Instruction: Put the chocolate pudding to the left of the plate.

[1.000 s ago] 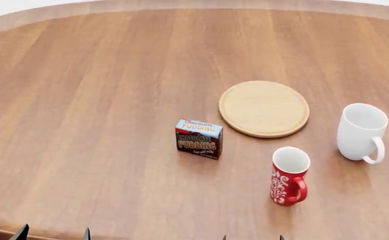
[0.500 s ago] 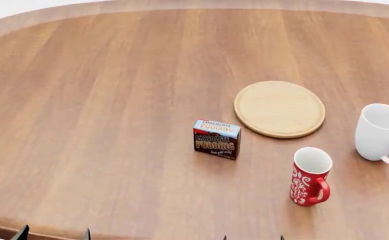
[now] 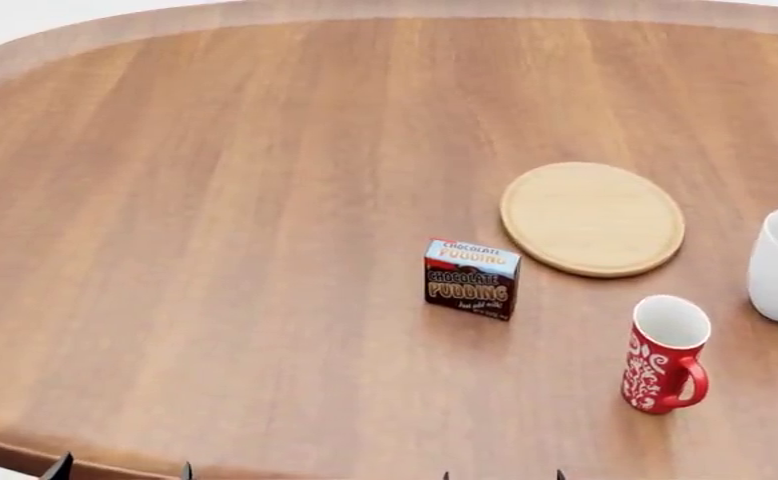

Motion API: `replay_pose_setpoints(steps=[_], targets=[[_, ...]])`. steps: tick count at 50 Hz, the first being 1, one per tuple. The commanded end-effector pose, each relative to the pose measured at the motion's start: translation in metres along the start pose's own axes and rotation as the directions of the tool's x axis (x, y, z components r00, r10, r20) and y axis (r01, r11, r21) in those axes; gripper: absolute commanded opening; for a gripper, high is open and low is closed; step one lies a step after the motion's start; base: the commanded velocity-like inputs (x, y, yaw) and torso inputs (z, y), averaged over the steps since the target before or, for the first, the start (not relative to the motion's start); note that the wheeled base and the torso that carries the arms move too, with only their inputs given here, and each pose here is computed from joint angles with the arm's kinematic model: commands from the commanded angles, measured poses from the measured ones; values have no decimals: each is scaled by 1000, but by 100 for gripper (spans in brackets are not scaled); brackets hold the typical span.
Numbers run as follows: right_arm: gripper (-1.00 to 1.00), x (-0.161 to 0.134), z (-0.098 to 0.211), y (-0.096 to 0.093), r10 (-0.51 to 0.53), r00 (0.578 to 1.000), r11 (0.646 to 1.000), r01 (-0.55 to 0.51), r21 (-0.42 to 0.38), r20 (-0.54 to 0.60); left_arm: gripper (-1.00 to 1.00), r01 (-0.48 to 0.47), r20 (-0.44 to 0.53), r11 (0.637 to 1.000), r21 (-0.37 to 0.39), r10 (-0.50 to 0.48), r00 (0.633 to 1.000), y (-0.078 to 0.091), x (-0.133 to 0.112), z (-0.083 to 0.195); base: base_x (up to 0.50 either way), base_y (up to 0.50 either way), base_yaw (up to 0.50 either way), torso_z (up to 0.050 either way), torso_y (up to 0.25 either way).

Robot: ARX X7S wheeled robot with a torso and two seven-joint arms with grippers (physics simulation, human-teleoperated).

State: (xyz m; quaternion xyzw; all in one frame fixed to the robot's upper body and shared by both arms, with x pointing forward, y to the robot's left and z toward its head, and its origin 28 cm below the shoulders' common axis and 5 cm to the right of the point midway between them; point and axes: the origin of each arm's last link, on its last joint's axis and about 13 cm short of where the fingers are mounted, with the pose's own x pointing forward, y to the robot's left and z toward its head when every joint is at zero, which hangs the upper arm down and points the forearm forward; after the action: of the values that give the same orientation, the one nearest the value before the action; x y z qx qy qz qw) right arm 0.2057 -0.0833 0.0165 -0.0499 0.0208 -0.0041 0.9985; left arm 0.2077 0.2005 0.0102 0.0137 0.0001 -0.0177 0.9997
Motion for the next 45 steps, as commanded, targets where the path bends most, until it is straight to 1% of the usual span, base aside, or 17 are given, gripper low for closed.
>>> replay_pose_setpoints(steps=[1,11,18,23,24,25,27,30,31,32,33,35,36,37,42,45], targets=[[100,0,-1,1,1,1000,1000,-1,-11,0,100,7,-3,1000,0,-7,1000,0,1,-2,0,137,0,0,0],[100,-2,1,1,-8,1000,1000,9,-13,9,100,6,6,1000,-3,-6,1000,0,1,-3,0,149,0,0,0],[100,-2,1,1,-1,1000,1000,1,0,8,100,8,6,1000,-2,-8,1000,0,2,-4,0,206,0,0,0],[100,2,-3,2,-28,999,999,28,15,-25,100,6,2,1000,-2,-6,1000,0,-3,1,0,91,0,0,0],[100,1,-3,2,-7,1000,1000,7,5,-9,100,3,2,1000,-2,-3,1000,0,-3,2,0,0,0,0,0],[100,1,-4,2,-15,1000,1000,15,0,-19,100,4,-1,1000,-6,-4,1000,0,-3,1,0,0,0,0,0],[100,1,-2,1,-23,1000,1000,23,17,-14,100,8,-6,1000,-4,-8,1000,-1,-3,0,0,0,0,0,0],[100,-2,1,-2,-22,1000,1000,22,22,4,100,8,5,1000,-1,-8,1000,-2,-7,6,0,0,0,0,0],[100,-4,3,-3,-21,999,999,21,25,29,100,8,14,1000,-4,-8,1000,-2,-8,8,0,0,0,0,0],[100,-8,8,-4,-52,997,999,51,16,54,100,9,36,1000,-9,-8,999,-2,-12,13,0,0,0,0,0],[100,-12,12,-5,-74,994,997,74,-2,78,100,-5,68,1000,-7,6,998,-1,-15,17,0,0,0,0,0],[100,-16,17,-6,-100,988,994,104,-33,114,100,-15,101,1000,-3,15,995,-1,-21,23,0,0,0,0,0],[100,-22,23,-7,-122,981,990,131,-51,153,100,-24,128,1000,-2,24,991,-1,-26,29,0,0,0,0,0],[100,-26,27,-8,-139,974,987,150,-52,177,100,-21,148,1000,-9,22,989,-1,-30,34,0,0,0,0,0],[100,-48,46,-8,-148,954,982,174,-78,260,100,-31,217,999,-30,36,975,3,-49,55,0,0,0,0,0],[100,-56,53,-8,-173,941,974,208,-92,291,100,-67,276,998,-4,66,959,4,-60,66,0,0,0,0,0]])
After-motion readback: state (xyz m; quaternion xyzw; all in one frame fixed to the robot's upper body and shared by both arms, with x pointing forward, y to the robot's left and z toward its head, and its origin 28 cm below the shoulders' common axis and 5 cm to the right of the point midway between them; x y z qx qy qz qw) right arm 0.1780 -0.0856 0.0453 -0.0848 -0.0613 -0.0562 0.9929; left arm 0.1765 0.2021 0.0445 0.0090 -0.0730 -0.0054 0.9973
